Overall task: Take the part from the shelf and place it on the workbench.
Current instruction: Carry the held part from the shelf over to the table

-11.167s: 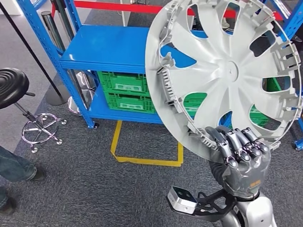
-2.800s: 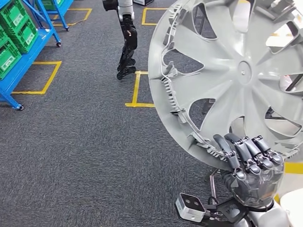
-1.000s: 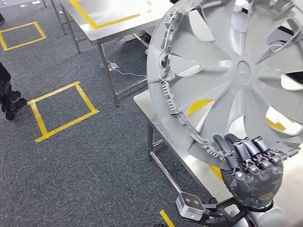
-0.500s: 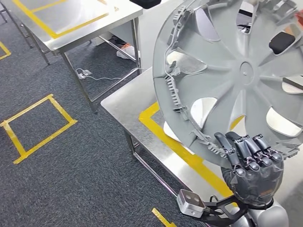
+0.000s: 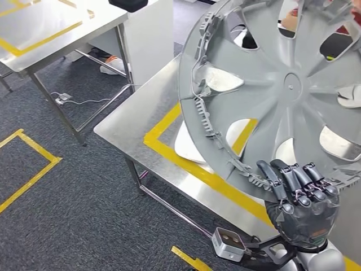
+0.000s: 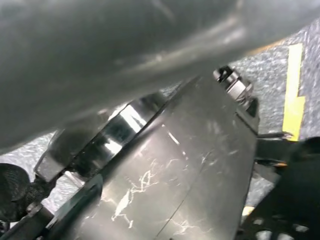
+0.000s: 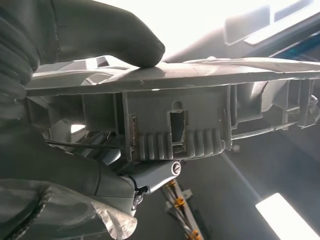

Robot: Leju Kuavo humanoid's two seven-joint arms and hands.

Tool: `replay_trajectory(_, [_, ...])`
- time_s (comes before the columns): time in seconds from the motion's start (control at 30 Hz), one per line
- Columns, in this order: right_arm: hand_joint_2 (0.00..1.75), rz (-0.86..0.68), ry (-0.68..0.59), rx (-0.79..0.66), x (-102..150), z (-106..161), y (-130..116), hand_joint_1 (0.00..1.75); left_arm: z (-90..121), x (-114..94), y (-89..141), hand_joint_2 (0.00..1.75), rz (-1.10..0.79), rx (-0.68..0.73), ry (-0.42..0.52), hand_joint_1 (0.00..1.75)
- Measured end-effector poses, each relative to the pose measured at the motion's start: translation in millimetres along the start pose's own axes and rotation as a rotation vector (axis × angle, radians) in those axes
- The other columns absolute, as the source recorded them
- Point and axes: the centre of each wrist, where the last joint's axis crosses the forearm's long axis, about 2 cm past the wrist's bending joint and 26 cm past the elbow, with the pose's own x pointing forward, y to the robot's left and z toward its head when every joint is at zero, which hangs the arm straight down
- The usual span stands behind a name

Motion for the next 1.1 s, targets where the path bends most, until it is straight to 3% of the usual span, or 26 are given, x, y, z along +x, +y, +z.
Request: replay_trajectory(1.1, [1.75,-0.004,0.047,0.032,0.9,6.7,0.6,1.75,-1.1,2.0,-4.2,0.00,-0.007,-0.008,-0.001,0.00])
